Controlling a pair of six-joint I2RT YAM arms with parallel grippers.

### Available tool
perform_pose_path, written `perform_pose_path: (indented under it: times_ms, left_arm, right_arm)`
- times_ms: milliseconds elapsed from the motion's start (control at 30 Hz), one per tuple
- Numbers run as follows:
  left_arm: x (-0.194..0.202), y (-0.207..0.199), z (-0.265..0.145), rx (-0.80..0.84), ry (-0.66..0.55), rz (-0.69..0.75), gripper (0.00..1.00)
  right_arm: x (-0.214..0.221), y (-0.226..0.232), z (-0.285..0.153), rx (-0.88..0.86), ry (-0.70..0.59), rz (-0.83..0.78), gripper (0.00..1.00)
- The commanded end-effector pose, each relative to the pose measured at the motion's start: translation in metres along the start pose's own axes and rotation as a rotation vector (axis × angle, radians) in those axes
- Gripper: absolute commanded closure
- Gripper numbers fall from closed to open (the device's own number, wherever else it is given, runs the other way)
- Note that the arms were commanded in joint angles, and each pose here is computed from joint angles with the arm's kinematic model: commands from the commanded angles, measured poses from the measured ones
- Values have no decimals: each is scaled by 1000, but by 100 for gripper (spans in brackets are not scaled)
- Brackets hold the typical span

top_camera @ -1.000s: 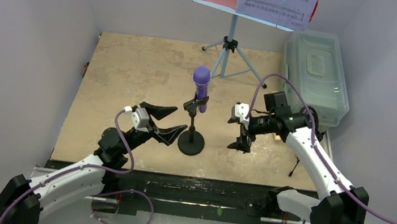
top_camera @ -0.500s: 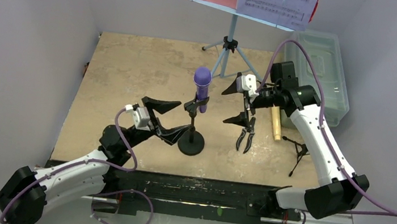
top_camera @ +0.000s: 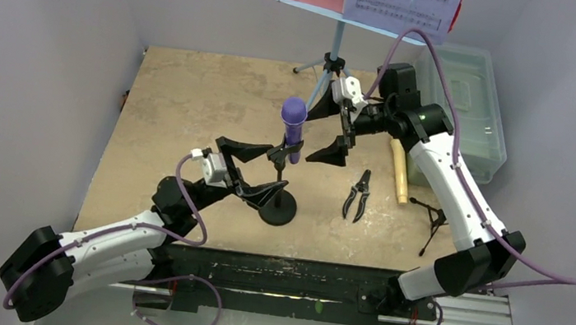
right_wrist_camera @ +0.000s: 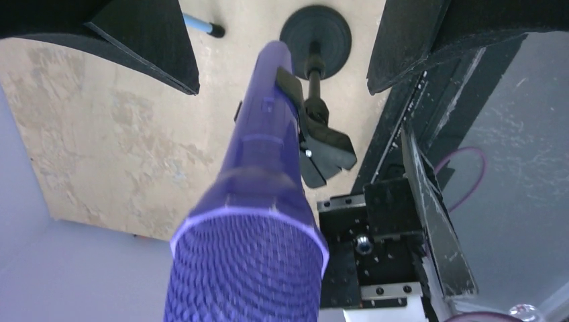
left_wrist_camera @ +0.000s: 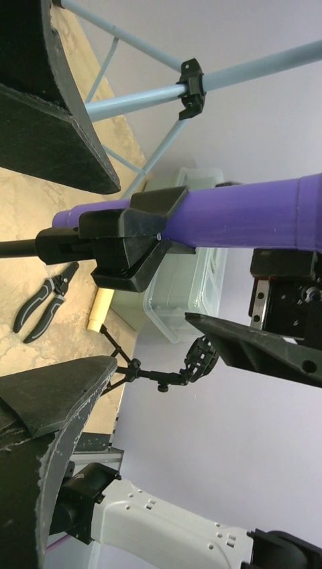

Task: Pack up the instrument practice props
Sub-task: Remove the microphone from the microphone stand.

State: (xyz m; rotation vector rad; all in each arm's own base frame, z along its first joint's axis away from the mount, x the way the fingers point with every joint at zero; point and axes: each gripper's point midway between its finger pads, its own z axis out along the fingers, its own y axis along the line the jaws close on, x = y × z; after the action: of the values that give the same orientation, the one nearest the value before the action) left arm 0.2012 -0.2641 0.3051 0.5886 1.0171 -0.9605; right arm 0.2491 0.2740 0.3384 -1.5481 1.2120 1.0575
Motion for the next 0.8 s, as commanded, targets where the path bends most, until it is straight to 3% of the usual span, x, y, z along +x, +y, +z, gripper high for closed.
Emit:
perform_pose_path:
  times_ms: [0, 200, 367, 467, 767]
  left_arm:
    - [-31, -6, 11, 23, -97, 22, 10]
    - [-27, -7, 14, 15, -88, 6, 12]
    - [-22, -9, 15, 13, -79, -7, 14]
    - [-22, -9, 16, 7, -75, -17, 15]
    - [-25, -5, 17, -30, -69, -33, 15]
  right_arm:
    - [-36, 1, 8, -37, -80, 9, 1]
    - [-40, 9, 27, -74, -78, 17, 4]
    - [-43, 14, 34, -96, -86, 22, 17]
    - [-44, 12, 34, -89, -88, 18, 29]
    - [-45, 7, 32, -47, -80, -14, 88]
